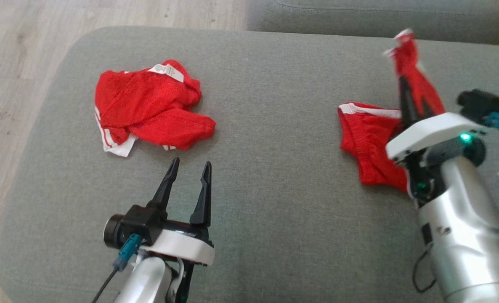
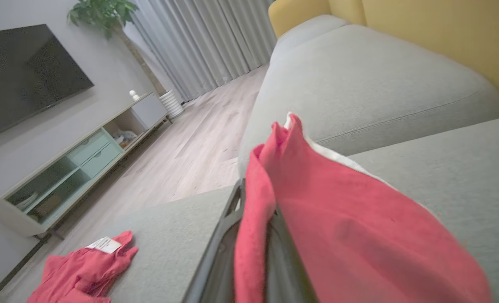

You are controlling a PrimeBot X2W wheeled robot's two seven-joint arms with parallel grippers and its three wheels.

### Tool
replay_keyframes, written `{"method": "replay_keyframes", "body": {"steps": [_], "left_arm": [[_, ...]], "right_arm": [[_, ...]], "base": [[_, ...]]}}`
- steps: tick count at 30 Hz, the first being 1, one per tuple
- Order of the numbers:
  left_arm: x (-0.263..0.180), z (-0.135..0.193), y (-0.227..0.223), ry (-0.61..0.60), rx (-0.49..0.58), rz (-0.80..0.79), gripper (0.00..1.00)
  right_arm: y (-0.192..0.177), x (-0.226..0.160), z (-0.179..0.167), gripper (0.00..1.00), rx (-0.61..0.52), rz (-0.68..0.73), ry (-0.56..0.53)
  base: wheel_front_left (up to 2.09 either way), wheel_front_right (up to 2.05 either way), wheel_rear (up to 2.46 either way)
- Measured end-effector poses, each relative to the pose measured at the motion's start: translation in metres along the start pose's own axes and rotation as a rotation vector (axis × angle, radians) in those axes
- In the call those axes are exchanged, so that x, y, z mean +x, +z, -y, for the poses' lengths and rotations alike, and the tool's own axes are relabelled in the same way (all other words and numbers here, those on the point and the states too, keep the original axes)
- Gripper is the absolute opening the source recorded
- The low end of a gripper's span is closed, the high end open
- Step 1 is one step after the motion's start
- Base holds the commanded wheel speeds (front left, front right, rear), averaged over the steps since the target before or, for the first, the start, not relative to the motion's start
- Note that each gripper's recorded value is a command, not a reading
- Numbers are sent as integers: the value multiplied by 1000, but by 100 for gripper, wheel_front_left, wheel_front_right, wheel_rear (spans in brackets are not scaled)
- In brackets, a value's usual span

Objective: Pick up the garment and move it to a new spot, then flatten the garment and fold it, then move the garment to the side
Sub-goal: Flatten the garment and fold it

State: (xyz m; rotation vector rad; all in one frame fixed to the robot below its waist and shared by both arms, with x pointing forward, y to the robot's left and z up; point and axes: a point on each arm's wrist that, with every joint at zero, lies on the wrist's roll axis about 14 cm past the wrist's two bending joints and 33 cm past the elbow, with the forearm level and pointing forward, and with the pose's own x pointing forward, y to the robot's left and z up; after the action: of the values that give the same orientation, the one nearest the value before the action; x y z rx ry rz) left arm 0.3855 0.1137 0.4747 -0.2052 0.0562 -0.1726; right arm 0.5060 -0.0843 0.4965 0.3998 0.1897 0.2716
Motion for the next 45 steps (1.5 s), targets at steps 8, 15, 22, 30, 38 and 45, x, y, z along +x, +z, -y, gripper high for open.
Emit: {"method": "replay_keyframes", "body": {"steps": [8,15,22,30,38,45], "left_arm": [[-9,-10,-3,38,-3,-9,100],[-12,-13,-3,47,-3,-8,100],[-7,-3,0,15,-3,1,100],[2,18,6,-50,-3,21,100],[10,33,14,-102,-5,42,100],[9,37,5,-114,-13,20,100]], "right_arm": [[-44,1,-34,0,-79,-127,99],[-93,-11,-48,0,-233,-276,167],[-116,-34,-48,100,-332,-314,205],[-37,-36,-24,100,-335,-21,135],[5,-82,34,100,-366,137,-38],[-2,-125,55,100,-337,178,-147]], "base": [[0,0,0],[0,0,0],[0,0,0],[0,0,0],[0,0,0],[0,0,0]]}}
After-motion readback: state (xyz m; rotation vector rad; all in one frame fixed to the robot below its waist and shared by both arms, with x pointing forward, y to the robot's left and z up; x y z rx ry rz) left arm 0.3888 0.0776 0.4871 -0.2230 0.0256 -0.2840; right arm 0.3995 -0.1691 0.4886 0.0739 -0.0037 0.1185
